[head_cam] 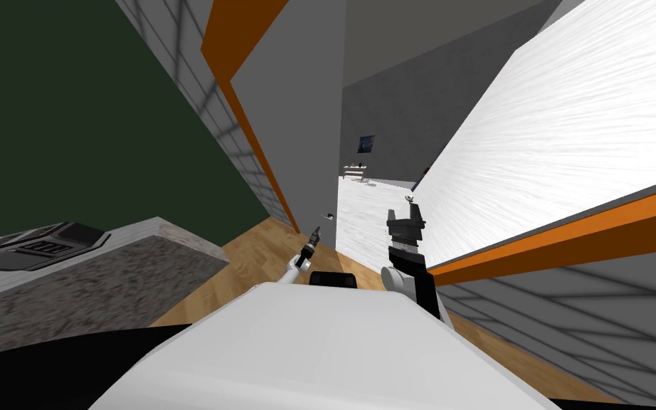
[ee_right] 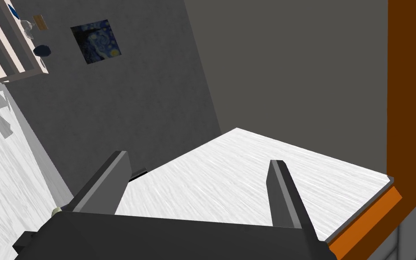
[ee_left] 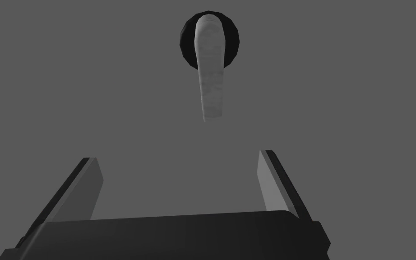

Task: Push the door open

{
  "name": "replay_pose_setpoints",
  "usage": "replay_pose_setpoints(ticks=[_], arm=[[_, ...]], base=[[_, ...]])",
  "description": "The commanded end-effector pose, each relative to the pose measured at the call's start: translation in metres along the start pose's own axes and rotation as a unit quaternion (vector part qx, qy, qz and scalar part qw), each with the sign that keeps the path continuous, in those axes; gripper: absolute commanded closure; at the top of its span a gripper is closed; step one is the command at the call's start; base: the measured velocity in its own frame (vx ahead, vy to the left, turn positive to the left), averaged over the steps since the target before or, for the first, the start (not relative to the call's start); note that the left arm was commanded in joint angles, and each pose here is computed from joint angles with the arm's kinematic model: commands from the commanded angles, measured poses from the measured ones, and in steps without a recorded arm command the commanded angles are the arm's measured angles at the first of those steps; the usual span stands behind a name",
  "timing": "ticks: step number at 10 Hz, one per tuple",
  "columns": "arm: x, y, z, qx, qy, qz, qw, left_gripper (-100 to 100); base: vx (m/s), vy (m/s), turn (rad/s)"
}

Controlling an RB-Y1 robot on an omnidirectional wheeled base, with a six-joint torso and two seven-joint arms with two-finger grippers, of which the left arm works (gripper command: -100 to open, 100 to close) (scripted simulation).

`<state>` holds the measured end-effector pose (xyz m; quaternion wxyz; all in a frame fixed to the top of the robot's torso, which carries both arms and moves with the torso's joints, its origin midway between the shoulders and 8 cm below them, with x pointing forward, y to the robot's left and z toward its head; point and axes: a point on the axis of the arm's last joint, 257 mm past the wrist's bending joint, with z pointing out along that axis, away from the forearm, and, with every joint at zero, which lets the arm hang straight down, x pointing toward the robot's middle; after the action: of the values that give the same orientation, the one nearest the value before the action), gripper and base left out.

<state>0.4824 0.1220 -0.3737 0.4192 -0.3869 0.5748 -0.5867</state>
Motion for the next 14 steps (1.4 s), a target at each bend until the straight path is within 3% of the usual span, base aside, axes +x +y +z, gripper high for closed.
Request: replay_pose_setpoints(ticks=[1,8,10,14], arm=[[0.001,0.003,0.0003,-0.002,0.002,-0.001,1.0,-100],[0.021,0.017,0.0019,-0.02,0.018,-0.014,0.9995,-100],[0.011,0.018,-0.0002,-0.021,0.013,-0.006,0.9997,-100],[0.006,0.019,-0.0011,-0.023,0.007,-0.004,0.9997,-100]], base=[[0.033,0.046,-0.003],[0.051,0.058,-0.047],[0.062,-0.011,-0.025],[0.197,-0.071,-0.026]])
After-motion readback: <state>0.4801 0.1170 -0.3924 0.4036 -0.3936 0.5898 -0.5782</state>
